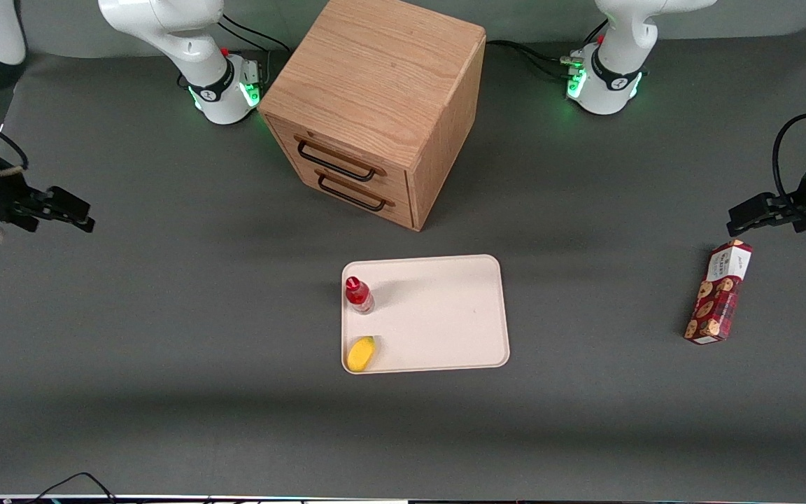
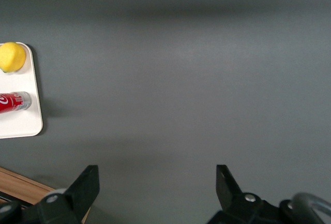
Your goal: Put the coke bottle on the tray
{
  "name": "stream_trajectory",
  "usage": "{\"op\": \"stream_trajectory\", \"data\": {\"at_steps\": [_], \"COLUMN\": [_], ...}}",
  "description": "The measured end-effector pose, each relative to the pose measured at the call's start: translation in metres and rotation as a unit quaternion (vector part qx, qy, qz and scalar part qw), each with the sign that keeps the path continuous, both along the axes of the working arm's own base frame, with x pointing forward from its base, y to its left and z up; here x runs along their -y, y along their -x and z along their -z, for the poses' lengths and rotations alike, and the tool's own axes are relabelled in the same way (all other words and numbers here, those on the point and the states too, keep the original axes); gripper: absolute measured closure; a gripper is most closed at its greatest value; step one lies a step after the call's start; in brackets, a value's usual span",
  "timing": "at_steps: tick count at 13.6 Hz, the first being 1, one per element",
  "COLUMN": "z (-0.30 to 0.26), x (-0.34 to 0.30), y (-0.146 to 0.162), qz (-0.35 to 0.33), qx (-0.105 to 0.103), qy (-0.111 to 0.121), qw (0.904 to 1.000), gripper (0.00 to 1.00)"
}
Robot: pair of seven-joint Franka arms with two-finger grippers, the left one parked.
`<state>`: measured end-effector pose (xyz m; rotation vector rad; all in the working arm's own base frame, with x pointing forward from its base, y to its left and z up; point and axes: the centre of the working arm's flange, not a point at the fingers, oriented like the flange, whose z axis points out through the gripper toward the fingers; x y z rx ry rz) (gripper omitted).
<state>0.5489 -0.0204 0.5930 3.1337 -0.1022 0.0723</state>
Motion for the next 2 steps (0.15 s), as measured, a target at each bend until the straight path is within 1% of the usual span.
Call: {"op": "stream_trajectory", "data": {"at_steps": [2], "z": [-0.0007], "x": [-0.0001], "y": [0.0028], "qz": [0.0], "qx": [0.0], "qy": [0.0], "qw": [1.0], "gripper": [0.0]}}
